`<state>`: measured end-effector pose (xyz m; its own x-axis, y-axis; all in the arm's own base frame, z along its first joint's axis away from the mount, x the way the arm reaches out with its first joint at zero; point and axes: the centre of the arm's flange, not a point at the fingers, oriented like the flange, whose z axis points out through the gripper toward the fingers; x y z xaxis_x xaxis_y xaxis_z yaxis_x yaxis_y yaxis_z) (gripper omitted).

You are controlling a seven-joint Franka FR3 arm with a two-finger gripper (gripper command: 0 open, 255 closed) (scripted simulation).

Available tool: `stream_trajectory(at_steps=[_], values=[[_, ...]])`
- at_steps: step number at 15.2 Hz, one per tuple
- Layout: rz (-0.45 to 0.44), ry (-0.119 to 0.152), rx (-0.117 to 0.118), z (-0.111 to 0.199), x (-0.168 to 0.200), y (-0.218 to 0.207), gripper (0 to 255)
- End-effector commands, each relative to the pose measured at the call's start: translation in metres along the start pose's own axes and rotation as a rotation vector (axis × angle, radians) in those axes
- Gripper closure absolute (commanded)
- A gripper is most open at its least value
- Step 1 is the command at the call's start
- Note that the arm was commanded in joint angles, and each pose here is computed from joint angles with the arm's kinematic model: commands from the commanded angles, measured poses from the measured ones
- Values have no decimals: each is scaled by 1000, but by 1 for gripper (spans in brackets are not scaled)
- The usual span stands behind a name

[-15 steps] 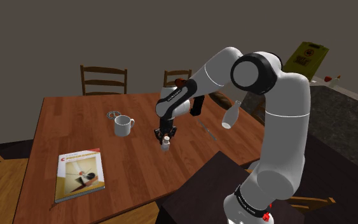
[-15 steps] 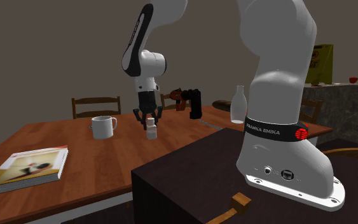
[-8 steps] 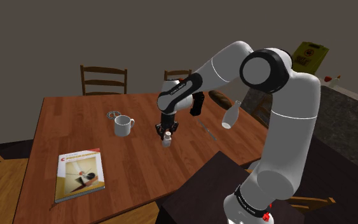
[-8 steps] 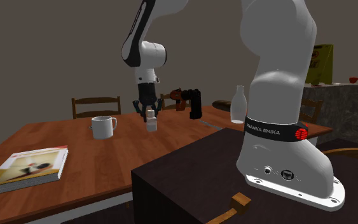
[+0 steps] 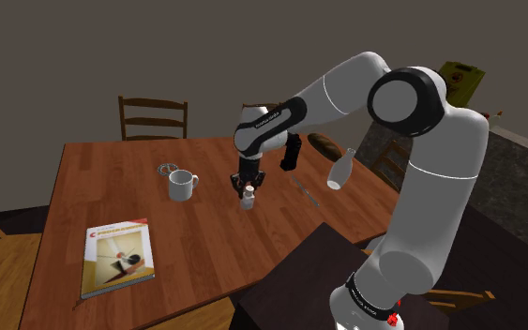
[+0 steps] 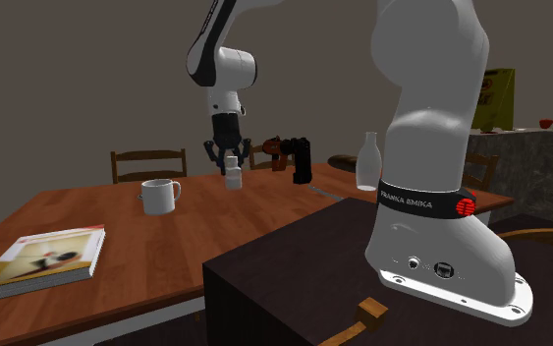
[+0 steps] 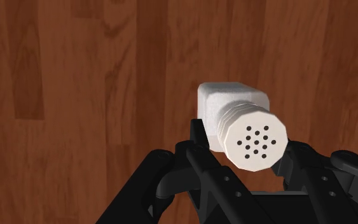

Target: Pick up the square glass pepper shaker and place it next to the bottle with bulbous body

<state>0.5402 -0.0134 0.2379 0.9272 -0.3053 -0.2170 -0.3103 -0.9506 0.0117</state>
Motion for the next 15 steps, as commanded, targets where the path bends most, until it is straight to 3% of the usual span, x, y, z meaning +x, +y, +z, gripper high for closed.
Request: stream_trajectory(at_steps=[1, 15], values=[[0, 0, 0, -11, -3, 0, 255], [0, 0, 0, -83, -19, 1, 255]])
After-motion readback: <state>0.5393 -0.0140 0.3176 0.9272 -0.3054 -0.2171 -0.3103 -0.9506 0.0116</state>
